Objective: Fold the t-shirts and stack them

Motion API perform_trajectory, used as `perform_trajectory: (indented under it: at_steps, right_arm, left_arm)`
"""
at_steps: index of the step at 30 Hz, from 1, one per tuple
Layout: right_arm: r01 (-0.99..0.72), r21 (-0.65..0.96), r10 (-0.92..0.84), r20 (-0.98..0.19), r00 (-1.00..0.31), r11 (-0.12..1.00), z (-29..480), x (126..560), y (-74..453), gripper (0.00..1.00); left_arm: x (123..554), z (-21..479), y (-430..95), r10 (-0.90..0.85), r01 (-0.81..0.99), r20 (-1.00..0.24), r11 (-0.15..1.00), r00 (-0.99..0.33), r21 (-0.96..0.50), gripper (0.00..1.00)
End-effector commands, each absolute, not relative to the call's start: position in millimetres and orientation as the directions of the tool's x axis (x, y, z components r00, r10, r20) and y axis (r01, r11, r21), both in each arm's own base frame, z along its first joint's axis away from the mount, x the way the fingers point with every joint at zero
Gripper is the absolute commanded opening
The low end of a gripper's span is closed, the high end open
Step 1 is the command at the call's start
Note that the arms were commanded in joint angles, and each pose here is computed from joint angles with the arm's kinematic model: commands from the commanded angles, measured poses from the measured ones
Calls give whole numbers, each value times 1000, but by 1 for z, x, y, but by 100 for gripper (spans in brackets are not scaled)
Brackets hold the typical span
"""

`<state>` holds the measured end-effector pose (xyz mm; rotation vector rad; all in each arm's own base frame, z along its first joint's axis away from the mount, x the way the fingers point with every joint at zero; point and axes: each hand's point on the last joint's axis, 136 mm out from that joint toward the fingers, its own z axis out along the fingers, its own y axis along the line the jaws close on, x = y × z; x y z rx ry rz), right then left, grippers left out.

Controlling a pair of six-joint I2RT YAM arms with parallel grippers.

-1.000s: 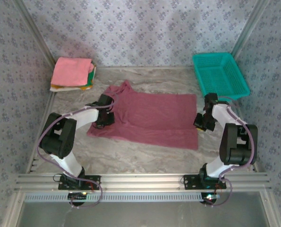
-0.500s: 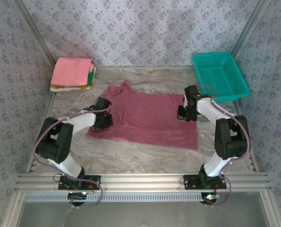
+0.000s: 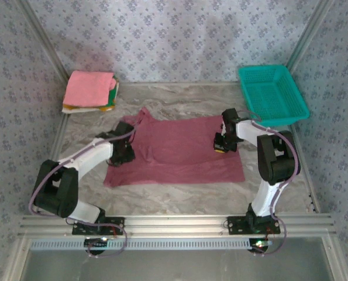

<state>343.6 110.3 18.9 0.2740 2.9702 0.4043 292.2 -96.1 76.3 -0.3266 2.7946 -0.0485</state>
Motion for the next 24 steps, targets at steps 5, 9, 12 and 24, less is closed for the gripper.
perform_trajectory:
  at_steps: [5,9,12,24]
  right_arm:
    - [178,294,231,-160,-960,939,38,354,102,10]
    - [140,324,224,-238,-945,936,58,374,105,17]
    - [92,353,215,-328,-920,931,84,393,110,28]
    - [-18,394,193,-488,-851,919,141,420,122,36]
  left_arm:
    - [388,182,-72,-332,-197,-496,932,-802,-304,46]
    - [430,164,-75,-311,-178,-451,933,-837,-313,51]
    - [456,143,-81,-337,-190,-404,913,-850,-360,51]
    - [488,81,-90,-372,-247,-296,890,-880,-385,39]
